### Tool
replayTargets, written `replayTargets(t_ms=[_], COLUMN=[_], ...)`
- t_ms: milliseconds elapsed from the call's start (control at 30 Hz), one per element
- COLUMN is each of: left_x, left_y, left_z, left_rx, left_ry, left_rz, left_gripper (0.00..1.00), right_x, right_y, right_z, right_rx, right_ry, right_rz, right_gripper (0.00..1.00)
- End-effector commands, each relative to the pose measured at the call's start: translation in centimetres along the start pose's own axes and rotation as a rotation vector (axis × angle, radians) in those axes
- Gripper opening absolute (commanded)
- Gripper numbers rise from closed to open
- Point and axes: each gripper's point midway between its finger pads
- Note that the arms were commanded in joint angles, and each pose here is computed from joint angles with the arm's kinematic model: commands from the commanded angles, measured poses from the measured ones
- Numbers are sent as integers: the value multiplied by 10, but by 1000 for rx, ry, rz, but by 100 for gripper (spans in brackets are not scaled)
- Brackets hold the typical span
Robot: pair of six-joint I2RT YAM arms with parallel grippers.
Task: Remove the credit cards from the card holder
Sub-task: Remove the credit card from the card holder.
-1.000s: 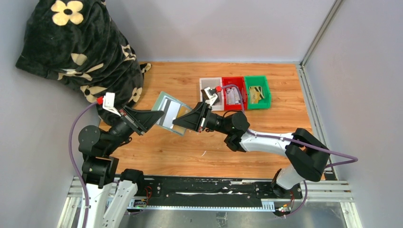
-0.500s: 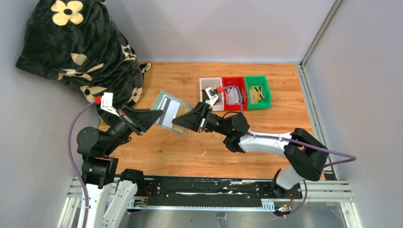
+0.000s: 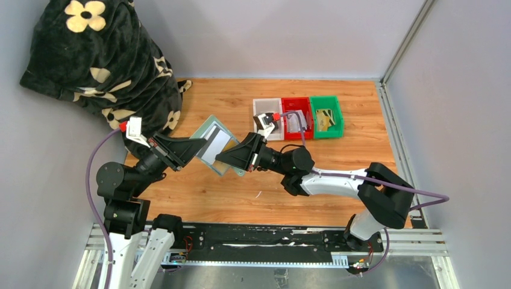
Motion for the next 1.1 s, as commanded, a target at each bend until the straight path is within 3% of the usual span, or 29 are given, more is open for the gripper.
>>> replayTargets(t_ms=[0,267,300,400,467,533,800,1067], left_x=[12,15,15,13,11,8,-13,-29], left_y=[-1,-2,-2,-4,-6,-8,-15,-16], left_z=[-16,-16,-17,-17,-14,-11,-9,-19], left_rx=[-54,-48,-52,-47,-35,-28,-51,-117], left_ry=[48,64,79,147,196,241,342,292], left_rz=[-62,-80,-78,-67,-54,-40,84,188], left_gripper=[0,0,0,0,0,0,0,0], right_x=[-6,-6,-7,-7,-5,0,38,36], right_y=[3,0,0,-4,-11,-21,-53,-35], right_z=[12,7,8,11,11,10,5,13], right_rx=[48,22,24,28,6,-22,-275,-113], right_ry=[-31,-47,-48,-67,-100,-161,-601,-705], right_rz=[8,-17,-5,63,136,213,404,462], right_gripper=[0,0,3,30,54,64,82,88])
Point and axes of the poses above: each gripper's point midway between its finger pads, its own y axis out along the fingers, its own z axis along the line the jaws close on, x = y × z, and after that the axes turned 13 degrees about -y, right-handed
